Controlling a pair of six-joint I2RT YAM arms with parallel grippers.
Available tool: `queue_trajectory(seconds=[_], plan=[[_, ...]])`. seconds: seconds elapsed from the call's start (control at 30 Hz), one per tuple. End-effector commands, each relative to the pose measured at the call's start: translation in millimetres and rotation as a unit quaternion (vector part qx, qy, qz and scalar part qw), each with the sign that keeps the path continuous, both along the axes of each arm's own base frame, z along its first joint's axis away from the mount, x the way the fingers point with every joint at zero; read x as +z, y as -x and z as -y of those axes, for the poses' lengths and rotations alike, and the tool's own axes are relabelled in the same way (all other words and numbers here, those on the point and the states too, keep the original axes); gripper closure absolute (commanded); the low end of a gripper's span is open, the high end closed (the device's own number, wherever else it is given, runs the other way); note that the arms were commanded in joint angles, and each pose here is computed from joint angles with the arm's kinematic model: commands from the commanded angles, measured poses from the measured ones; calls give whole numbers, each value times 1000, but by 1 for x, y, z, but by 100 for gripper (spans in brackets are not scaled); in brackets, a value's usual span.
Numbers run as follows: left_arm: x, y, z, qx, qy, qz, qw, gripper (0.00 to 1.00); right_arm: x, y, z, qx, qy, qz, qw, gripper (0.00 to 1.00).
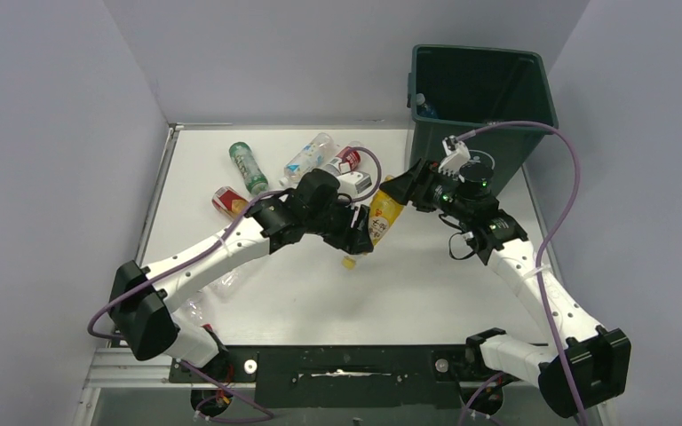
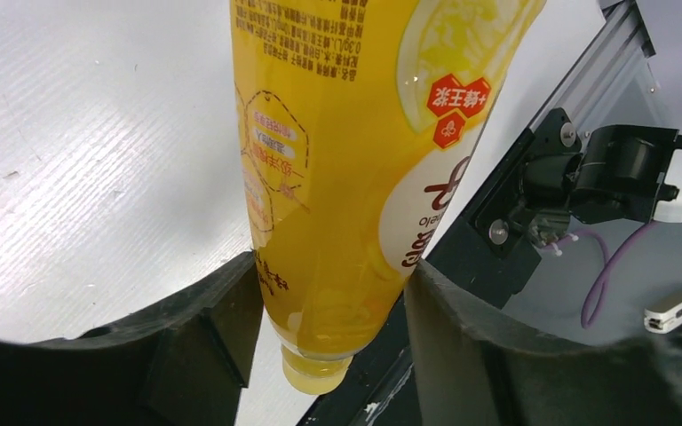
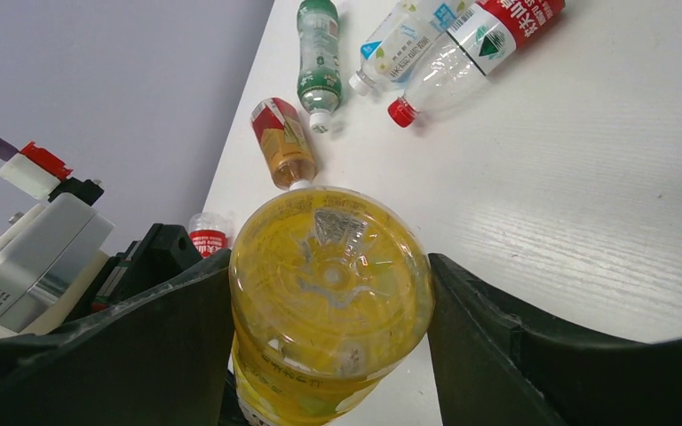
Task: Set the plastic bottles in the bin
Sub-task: Pick up the plastic bottle at the center of the board, then place the plastic bottle in the trash bin.
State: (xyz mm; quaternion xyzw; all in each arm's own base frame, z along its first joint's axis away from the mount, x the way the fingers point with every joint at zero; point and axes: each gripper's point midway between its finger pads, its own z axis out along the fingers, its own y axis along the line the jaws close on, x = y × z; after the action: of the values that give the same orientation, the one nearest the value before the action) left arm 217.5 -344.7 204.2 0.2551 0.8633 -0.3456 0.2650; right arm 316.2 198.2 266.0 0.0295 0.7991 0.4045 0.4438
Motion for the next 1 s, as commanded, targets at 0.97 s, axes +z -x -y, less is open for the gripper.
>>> queue_trajectory(seconds=[0.97], plan=[[57, -43, -159, 261, -61, 77, 960, 13, 264, -95, 178, -167, -34, 273, 947, 51]])
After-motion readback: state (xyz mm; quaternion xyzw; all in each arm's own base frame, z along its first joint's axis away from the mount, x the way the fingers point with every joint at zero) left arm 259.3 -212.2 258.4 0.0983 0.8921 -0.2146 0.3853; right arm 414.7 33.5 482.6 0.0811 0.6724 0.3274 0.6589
